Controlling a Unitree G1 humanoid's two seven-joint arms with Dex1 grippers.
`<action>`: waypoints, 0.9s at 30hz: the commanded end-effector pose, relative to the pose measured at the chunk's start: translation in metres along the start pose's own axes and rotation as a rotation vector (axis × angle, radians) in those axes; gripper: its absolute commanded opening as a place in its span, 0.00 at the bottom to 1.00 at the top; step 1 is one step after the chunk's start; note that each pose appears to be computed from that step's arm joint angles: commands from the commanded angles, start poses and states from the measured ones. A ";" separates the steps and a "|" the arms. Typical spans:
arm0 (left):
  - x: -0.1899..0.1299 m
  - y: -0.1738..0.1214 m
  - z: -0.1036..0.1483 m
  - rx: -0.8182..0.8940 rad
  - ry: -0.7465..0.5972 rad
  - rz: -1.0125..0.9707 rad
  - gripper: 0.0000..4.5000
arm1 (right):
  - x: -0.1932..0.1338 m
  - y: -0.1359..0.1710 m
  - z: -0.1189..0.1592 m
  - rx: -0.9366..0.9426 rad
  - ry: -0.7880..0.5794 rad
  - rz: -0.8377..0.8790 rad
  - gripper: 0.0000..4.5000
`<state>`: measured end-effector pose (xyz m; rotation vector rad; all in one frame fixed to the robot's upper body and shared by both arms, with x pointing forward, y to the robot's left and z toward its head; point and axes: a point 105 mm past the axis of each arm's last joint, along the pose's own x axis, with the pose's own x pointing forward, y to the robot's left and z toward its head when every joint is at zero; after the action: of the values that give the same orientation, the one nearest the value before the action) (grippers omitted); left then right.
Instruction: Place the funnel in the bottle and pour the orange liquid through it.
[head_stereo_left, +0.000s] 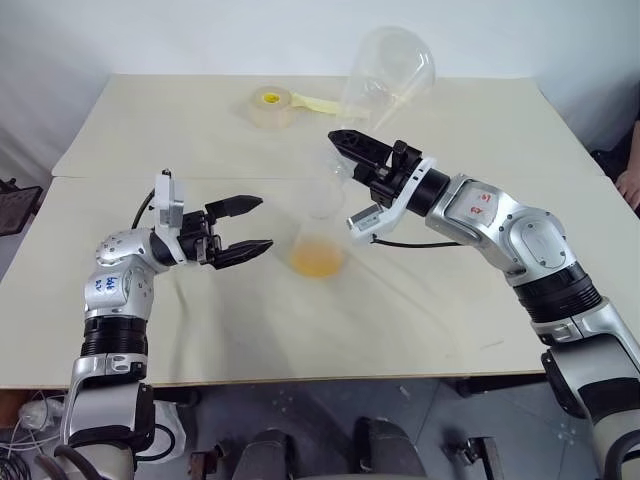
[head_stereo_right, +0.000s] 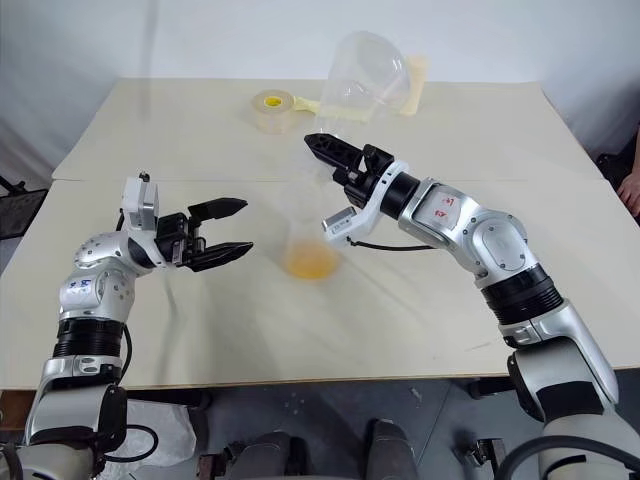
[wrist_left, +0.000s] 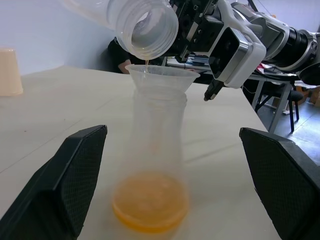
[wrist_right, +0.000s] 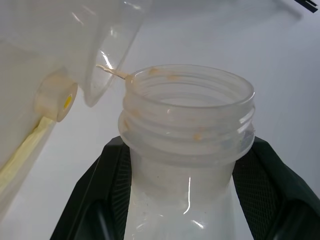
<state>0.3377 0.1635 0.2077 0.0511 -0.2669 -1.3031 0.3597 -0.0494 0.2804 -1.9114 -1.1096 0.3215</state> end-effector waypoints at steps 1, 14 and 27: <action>0.003 0.002 0.009 0.033 0.002 -0.016 1.00 | -0.002 -0.020 -0.009 0.010 0.032 -0.056 0.55; 0.007 0.004 0.005 0.007 0.005 -0.005 1.00 | -0.030 -0.030 -0.067 0.893 0.438 -0.219 0.55; 0.003 0.000 0.000 -0.001 0.017 -0.007 1.00 | -0.114 0.033 -0.088 1.830 0.647 -0.436 0.55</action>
<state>0.3436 0.1596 0.2016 0.0346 -0.2231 -1.2904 0.3751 -0.1896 0.2746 -0.1397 -0.2888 0.2494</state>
